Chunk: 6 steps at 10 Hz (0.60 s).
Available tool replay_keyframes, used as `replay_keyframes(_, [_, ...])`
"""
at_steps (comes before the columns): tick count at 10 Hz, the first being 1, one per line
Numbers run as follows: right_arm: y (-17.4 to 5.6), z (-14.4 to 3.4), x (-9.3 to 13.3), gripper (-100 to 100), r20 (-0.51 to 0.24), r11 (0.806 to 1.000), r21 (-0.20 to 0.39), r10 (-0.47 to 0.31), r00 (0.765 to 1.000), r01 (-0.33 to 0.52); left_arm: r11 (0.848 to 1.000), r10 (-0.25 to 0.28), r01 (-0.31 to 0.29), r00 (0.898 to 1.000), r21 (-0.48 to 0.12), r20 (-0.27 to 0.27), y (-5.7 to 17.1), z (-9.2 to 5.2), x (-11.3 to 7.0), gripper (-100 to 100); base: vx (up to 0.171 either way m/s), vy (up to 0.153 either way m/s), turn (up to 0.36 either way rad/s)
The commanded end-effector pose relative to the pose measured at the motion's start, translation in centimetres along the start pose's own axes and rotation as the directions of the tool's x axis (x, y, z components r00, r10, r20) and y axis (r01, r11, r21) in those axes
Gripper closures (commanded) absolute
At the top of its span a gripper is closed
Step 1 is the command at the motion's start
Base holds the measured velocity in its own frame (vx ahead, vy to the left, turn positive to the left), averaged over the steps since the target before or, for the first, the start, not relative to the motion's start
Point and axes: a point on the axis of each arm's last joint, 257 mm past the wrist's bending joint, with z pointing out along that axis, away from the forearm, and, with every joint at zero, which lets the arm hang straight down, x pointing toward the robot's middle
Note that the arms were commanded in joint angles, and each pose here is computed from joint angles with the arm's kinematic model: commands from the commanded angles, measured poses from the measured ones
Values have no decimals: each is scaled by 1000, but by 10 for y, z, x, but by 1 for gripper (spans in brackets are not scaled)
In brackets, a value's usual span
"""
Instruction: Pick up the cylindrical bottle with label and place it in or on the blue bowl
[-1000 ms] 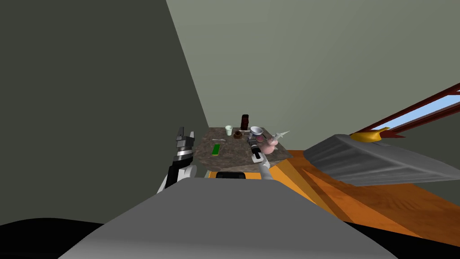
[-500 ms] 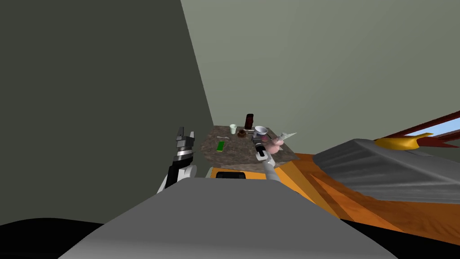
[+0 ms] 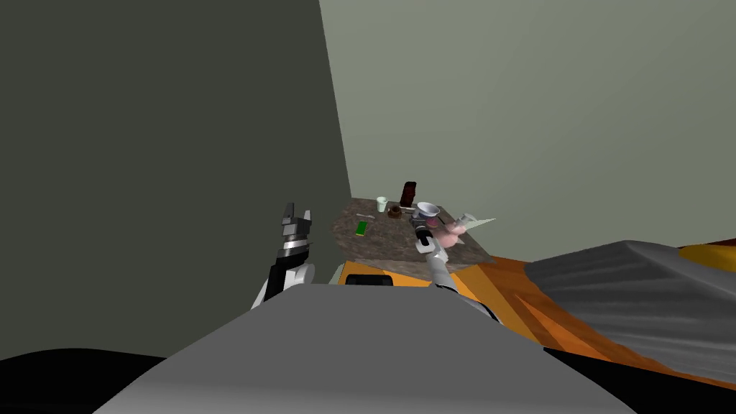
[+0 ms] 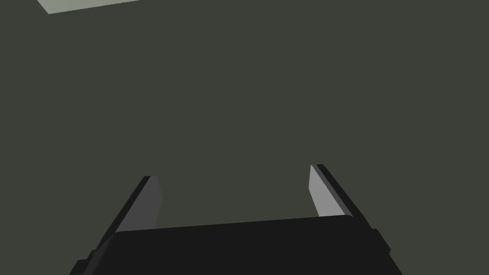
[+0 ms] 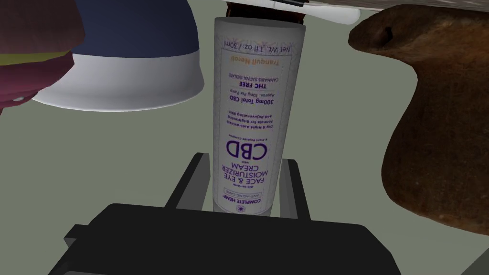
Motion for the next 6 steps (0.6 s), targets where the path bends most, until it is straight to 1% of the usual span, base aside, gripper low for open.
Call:
replay_keyframes(1, [-26, 6, 1, 100, -27, 998, 59, 18, 999, -17, 1000, 0, 0, 1000, 0, 0, 0, 0, 0, 0, -91, 22, 315])
replay_keyframes(3, [-62, 10, 0, 100, -52, 991, 132, 31, 998, -24, 1000, 0, 0, 1000, 0, 0, 0, 0, 0, 0, -84, 8, 300])
replay_keyframes(4, [-64, 9, 2, 100, -59, 990, 141, 39, 997, -30, 1000, 0, 0, 1000, 0, 0, 0, 0, 0, 0, -46, 5, 95])
replay_keyframes(5, [-81, 10, 1, 100, -66, 984, 175, 45, 997, -33, 1000, 0, 0, 1000, 0, 0, 0, 0, 0, 0, -46, 7, 168])
replay_keyframes(6, [-84, 9, 4, 100, -76, 982, 187, 51, 996, -36, 1000, 0, 0, 1000, 0, 0, 0, 0, 0, 0, -32, 0, 116])
